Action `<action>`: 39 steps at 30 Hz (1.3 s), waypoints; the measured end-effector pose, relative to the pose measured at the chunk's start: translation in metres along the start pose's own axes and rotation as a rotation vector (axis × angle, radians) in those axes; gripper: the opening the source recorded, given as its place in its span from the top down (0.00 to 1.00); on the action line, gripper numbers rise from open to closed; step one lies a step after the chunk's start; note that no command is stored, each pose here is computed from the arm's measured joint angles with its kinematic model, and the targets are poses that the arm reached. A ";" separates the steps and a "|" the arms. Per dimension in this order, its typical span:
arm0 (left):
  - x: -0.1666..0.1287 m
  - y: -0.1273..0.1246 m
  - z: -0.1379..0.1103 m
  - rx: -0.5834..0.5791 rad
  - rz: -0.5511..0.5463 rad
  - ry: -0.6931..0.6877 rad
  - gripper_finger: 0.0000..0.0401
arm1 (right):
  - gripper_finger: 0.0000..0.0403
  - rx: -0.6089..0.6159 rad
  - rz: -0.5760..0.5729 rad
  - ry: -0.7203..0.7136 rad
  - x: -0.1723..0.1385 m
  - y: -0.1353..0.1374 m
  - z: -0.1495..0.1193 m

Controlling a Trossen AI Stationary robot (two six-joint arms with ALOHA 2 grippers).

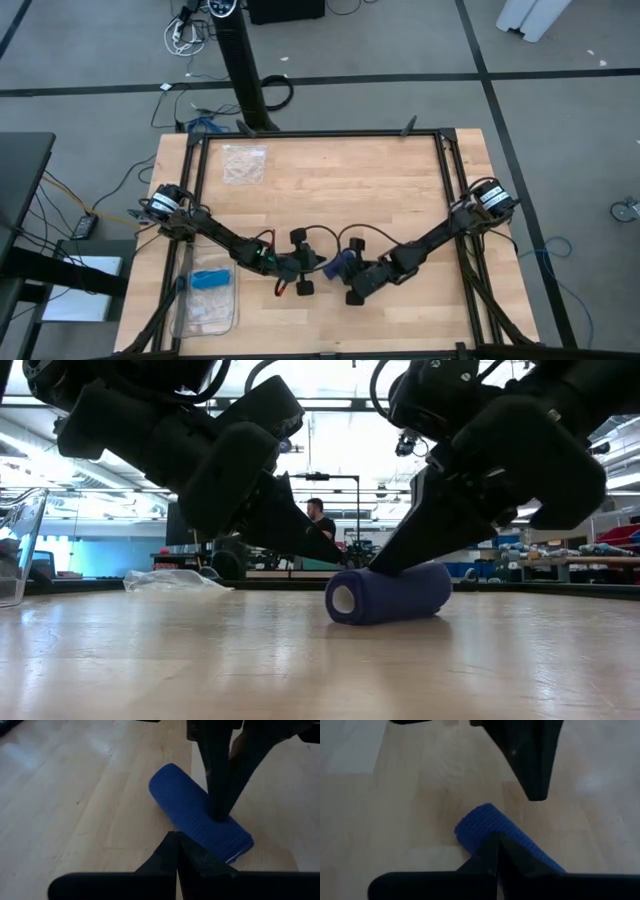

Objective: Roll bandage
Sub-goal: Roll the blue bandage, then open the transparent zip bag

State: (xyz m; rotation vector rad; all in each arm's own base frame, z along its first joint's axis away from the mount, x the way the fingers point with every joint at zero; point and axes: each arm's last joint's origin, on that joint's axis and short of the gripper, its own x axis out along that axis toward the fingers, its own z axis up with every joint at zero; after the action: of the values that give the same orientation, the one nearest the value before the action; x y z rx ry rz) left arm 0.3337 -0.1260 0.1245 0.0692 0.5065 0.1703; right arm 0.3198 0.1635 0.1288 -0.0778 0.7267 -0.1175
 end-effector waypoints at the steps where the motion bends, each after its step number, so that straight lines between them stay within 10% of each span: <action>1: 0.000 0.000 0.000 -0.009 0.000 0.000 0.99 | 0.99 -0.002 0.002 0.002 0.000 0.001 0.000; 19: -0.023 0.017 0.024 -0.111 0.113 -0.010 0.99 | 0.91 0.012 0.131 0.063 -0.009 0.019 -0.012; 32: -0.070 0.104 -0.006 -0.349 0.719 0.445 0.99 | 0.89 -0.039 0.137 -0.091 -0.057 0.047 -0.004; 39: -0.063 0.147 -0.009 -0.304 0.820 0.568 0.97 | 0.98 -0.049 0.113 -0.143 -0.068 0.045 0.004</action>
State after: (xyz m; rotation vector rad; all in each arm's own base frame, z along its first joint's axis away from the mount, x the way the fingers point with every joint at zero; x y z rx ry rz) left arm 0.2534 0.0077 0.1622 -0.0768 0.9932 1.0886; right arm 0.2756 0.2174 0.1720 -0.0904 0.5895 0.0140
